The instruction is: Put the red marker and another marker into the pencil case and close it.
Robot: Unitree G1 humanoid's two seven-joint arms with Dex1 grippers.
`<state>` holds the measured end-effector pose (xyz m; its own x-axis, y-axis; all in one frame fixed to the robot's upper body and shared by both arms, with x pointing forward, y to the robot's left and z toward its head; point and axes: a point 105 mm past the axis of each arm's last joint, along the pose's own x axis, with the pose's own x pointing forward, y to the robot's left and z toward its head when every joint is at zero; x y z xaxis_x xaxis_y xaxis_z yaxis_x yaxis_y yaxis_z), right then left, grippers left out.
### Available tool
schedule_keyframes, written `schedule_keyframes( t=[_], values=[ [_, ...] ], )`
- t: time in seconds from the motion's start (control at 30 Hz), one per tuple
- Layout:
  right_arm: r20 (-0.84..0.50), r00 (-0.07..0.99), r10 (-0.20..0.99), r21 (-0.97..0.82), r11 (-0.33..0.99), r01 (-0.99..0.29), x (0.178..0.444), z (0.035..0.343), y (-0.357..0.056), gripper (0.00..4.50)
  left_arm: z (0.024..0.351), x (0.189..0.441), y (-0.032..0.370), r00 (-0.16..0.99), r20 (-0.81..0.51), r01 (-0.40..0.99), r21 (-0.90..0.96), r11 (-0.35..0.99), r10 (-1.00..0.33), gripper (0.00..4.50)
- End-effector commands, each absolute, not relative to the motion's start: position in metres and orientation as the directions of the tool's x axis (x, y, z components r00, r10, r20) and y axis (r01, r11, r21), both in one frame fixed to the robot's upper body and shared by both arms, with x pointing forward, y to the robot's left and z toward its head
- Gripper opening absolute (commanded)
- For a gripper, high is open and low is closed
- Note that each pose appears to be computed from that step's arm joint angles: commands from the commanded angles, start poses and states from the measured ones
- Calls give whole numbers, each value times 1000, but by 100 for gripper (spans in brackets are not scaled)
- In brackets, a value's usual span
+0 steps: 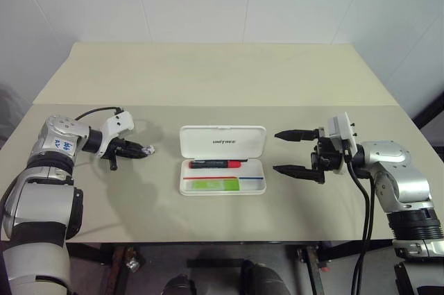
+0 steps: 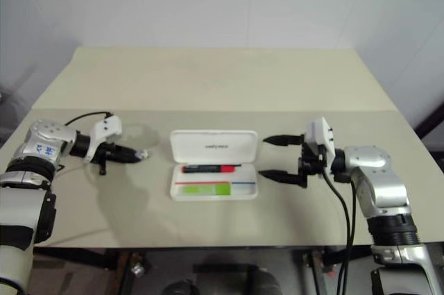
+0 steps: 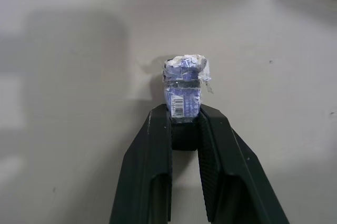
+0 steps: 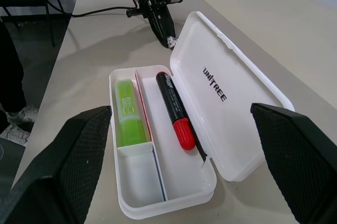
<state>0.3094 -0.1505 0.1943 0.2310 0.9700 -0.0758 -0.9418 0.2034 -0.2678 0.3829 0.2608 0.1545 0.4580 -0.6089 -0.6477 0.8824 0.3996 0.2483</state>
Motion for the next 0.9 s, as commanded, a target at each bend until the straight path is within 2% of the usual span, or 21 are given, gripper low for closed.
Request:
schedule_keyframes(
  t=[0.03, 0.3, 0.43, 0.63, 0.77, 0.9],
  values=[
    [-59, 234, 970, -310, 205, -928, 308, 207, -152, 450, 196, 386, 258, 517, -546, 855, 369, 365, -660, 34],
    [-64, 223, 973, -311, 193, -930, 312, 209, -151, 450, 261, 382, 233, 499, -322, 821, 474, 319, -804, 34],
    [-67, 219, 973, -312, 188, -931, 312, 210, -153, 450, 284, 373, 211, 435, -227, 817, 505, 277, -871, 34],
    [-71, 213, 975, -321, 180, -930, 312, 215, -160, 450, 285, 356, 176, 328, -205, 852, 486, 194, -922, 34],
    [-79, 226, 971, -323, 190, -927, 311, 215, -166, 450, 289, 328, 135, 162, -141, 902, 423, 88, -977, 34],
    [-79, 235, 969, -323, 198, -926, 309, 214, -169, 450, 280, 311, 105, 61, -124, 936, 351, 14, -990, 34]
  ],
)
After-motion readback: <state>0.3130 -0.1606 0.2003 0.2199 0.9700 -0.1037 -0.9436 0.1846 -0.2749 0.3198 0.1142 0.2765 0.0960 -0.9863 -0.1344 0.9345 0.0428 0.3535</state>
